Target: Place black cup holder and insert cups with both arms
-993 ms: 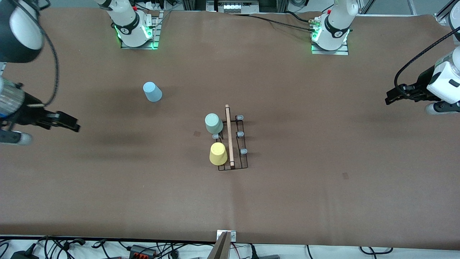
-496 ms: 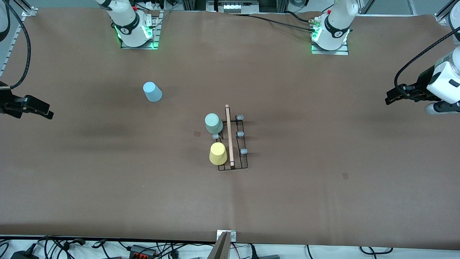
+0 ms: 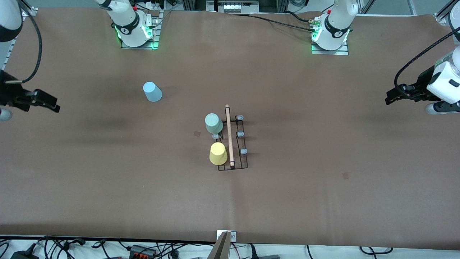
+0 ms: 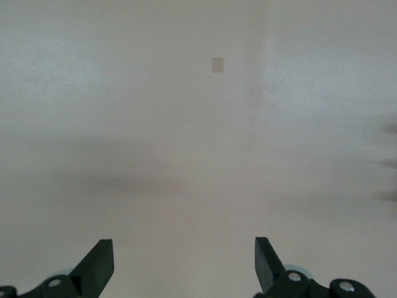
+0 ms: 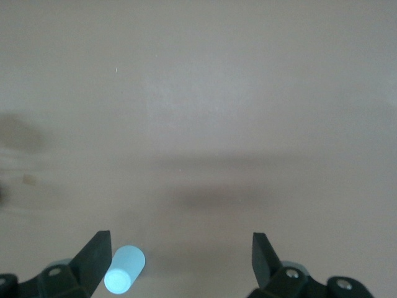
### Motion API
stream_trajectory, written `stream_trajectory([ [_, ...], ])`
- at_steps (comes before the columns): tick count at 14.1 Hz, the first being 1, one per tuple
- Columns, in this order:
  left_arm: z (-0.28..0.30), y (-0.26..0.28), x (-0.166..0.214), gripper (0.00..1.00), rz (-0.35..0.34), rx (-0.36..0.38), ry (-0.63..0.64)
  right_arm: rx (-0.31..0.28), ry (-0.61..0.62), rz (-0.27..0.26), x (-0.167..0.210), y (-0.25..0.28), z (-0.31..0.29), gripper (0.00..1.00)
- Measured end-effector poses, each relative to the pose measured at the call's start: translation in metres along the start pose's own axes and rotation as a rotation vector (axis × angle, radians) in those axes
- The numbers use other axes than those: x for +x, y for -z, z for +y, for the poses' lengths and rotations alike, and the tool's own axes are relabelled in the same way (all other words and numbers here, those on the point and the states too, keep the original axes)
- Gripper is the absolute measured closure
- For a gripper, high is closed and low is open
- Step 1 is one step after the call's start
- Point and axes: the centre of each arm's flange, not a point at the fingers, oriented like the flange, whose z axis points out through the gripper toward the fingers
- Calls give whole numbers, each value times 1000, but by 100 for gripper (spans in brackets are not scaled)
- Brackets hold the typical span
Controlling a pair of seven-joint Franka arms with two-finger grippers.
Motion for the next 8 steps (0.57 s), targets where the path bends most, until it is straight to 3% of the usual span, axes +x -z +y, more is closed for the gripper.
stream_trajectory([
  [3,0,0,0,0,0,0,0,3,6,11,-26,14,0,0],
  [8,0,0,0,0,0,0,0,4,9,9,-32,21,-1,0],
])
